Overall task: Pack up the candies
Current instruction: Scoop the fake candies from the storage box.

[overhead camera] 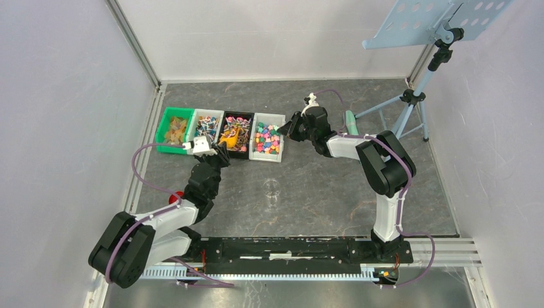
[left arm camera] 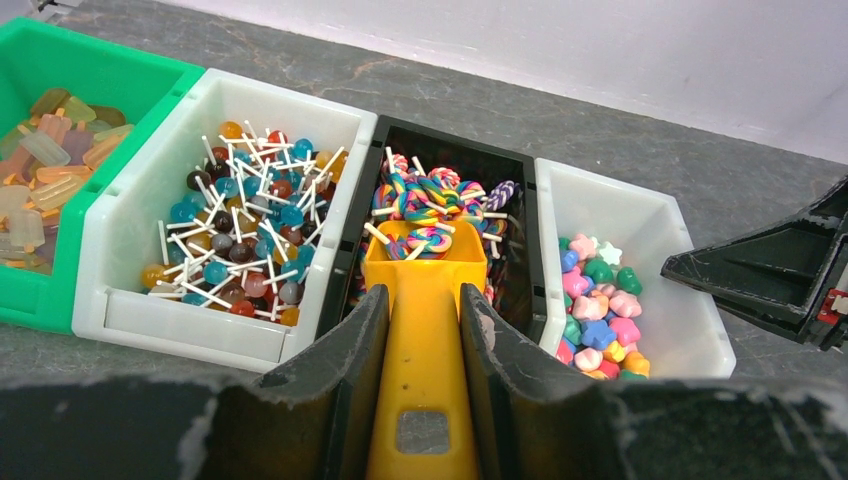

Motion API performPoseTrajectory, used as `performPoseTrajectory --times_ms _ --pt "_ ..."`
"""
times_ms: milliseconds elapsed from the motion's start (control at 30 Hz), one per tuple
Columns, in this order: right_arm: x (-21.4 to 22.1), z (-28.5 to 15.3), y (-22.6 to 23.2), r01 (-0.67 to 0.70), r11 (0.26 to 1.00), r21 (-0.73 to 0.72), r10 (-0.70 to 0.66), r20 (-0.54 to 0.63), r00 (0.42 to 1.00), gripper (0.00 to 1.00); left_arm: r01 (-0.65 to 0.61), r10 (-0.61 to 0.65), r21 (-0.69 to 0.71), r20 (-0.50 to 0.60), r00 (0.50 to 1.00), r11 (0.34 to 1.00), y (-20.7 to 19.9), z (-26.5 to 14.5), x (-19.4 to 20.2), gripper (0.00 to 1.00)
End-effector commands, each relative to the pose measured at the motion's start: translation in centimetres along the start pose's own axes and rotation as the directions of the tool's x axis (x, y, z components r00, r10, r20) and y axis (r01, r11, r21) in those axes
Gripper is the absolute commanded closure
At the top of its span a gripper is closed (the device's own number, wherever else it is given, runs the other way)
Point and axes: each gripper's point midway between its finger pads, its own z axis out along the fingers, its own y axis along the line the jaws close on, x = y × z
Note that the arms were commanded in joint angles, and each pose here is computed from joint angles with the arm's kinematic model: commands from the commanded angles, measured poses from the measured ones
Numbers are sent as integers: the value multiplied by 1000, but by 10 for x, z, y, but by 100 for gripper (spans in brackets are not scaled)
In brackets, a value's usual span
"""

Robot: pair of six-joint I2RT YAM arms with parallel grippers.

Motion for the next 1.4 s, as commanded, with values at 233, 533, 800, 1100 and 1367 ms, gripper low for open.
performPoseTrajectory --times_ms 233,533,800,1100,1367 --pt "15 3 -14 16 1000 21 -15 -66 998 100 -2 4 -19 91 996 1000 6 -8 -24 98" --pt "15 5 -13 22 1000 19 -21 -71 997 100 26 -28 11 134 991 1000 2 -16 -38 98" --pt "8 1 -5 30 1000 -2 -30 -61 998 84 51 -58 42 187 981 998 -2 -23 -60 98" --pt "-18 -16 16 52 997 -64 -54 -32 998 39 76 -110 166 209 972 983 -23 -35 -84 98" --pt "-52 -48 39 131 982 -138 -132 2 991 18 31 -101 280 237 966 960 -41 -51 -106 98"
